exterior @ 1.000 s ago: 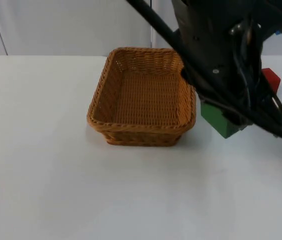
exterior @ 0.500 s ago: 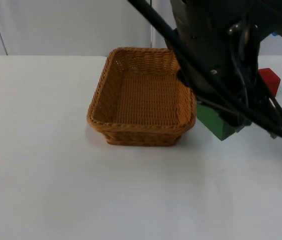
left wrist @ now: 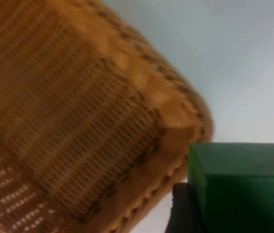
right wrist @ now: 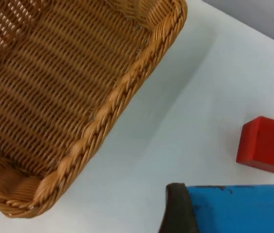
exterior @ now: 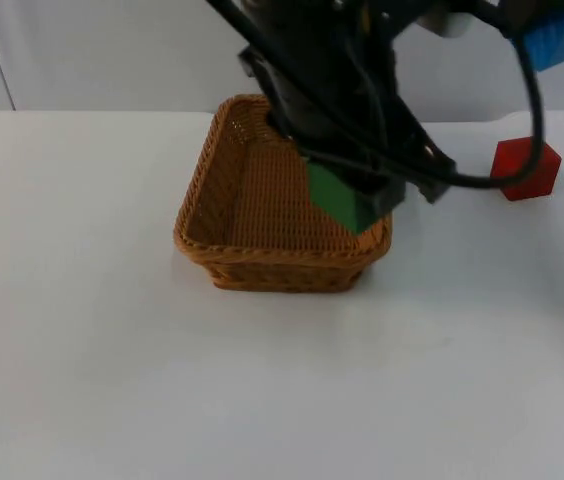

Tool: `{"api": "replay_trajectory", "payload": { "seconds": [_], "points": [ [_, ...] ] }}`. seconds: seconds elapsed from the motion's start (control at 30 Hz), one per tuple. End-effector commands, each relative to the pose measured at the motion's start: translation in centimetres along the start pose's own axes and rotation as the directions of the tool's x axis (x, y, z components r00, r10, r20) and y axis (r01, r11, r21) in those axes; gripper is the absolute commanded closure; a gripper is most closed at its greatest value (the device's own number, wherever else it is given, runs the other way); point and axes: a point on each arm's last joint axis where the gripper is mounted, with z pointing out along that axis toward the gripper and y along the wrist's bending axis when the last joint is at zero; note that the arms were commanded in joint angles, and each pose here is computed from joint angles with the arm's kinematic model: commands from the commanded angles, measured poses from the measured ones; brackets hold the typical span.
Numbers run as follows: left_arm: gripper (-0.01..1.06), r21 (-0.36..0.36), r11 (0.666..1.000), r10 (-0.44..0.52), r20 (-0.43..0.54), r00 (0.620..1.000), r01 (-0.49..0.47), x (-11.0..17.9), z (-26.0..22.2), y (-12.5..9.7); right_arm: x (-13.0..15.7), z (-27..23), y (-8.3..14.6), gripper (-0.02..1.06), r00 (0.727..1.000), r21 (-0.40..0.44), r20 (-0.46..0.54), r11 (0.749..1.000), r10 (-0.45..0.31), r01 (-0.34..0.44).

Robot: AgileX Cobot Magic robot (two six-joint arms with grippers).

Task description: Pick up one cube with each hand and place exactly two cubes into the same basket, leaving the remaining cube outside.

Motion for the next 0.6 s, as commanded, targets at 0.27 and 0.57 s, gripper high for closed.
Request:
{"api": "replay_trajectory", "payload": {
  "seconds": [0.27,0.57],
  "points": [
    [1.05,-0.007,0.999,-0.033,0.069,0.997,0.033,-0.4,-0.5,1.7,-1.4,2.4,0.1,1.05,0.999,-0.046,-0.035,0.999,0.016,-0.018],
    [1.05,-0.053,0.993,-0.094,0.171,0.981,0.105,0.4,0.8,4.4,-4.1,7.2,0.4,1.05,0.998,-0.145,-0.045,0.989,0.035,-0.042]
  ]
}}
